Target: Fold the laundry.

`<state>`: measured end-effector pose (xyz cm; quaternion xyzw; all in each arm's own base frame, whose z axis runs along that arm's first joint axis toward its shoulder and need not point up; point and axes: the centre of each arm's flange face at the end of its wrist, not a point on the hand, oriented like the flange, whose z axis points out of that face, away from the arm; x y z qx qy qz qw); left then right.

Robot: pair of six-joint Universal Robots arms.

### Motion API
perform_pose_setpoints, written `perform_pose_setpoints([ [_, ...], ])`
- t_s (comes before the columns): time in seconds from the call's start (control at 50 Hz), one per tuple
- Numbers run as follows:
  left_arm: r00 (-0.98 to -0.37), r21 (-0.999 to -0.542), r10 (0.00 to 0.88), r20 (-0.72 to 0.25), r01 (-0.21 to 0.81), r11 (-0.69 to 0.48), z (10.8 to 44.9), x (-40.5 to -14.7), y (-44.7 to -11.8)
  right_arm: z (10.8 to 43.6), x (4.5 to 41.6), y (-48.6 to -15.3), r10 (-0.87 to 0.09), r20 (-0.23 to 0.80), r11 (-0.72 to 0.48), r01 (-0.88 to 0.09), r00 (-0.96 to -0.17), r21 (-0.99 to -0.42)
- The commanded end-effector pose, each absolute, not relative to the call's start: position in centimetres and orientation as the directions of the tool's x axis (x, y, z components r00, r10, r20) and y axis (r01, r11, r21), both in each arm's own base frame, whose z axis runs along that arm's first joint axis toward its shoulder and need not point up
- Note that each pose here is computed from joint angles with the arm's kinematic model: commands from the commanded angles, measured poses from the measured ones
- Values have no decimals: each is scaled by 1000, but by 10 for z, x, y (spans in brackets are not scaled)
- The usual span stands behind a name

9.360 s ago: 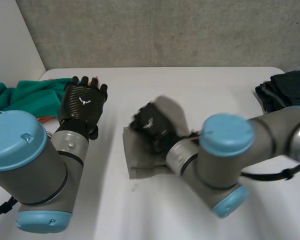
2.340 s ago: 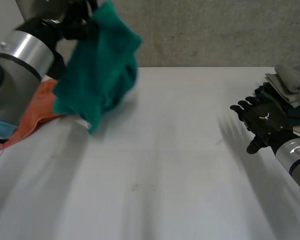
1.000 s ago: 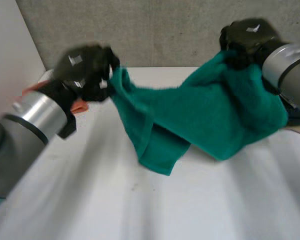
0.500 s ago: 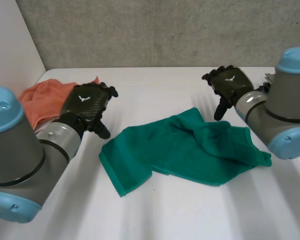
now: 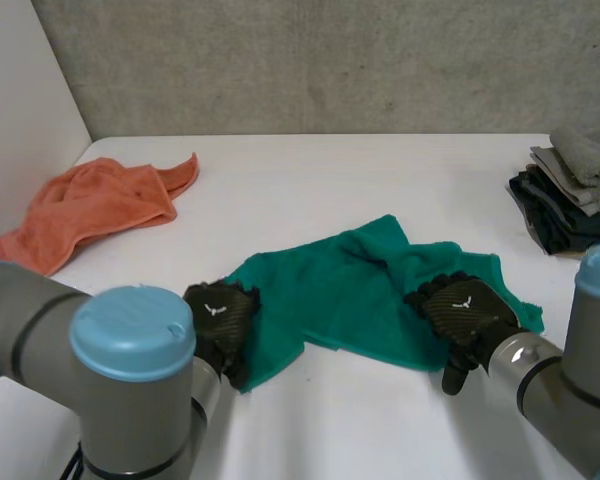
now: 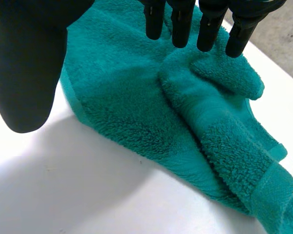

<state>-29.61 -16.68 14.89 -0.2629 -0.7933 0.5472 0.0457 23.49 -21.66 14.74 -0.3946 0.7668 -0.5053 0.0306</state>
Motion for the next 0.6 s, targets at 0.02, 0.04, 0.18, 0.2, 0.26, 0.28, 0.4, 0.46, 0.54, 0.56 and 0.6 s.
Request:
perform_pose_setpoints([
  [0.02,-849,-882,481,-218,383,276,130,-300,-170,137,236,-223,-620,365,154,-563,-695,-812],
  [0.04,-848,-879,482,-219,386,280,128,-300,-170,137,235,-223,-619,365,155,-563,-696,-812],
  [0.18,-848,-876,482,-220,389,285,124,-301,-173,136,236,-223,-622,363,154,-562,-694,-813],
  [0.2,-848,-876,482,-220,389,285,123,-302,-173,135,236,-223,-622,363,154,-562,-694,-813],
  [0.26,-848,-876,481,-221,389,284,121,-303,-175,134,236,-222,-621,366,148,-562,-693,-814],
  [0.28,-848,-876,481,-221,390,285,120,-303,-176,134,236,-222,-621,366,148,-562,-693,-814],
  [0.4,-849,-881,479,-223,386,274,114,-307,-180,133,237,-222,-622,367,143,-561,-692,-815],
  [0.46,-849,-884,478,-224,384,268,111,-309,-182,132,237,-220,-624,366,146,-563,-690,-814],
  [0.54,-850,-885,477,-224,383,266,109,-312,-185,132,237,-219,-626,365,146,-563,-689,-813],
  [0.56,-850,-887,476,-223,380,263,110,-313,-187,132,237,-219,-626,365,146,-563,-689,-813],
  [0.6,-851,-887,476,-223,379,262,110,-313,-187,132,237,-220,-625,365,147,-563,-690,-813],
])
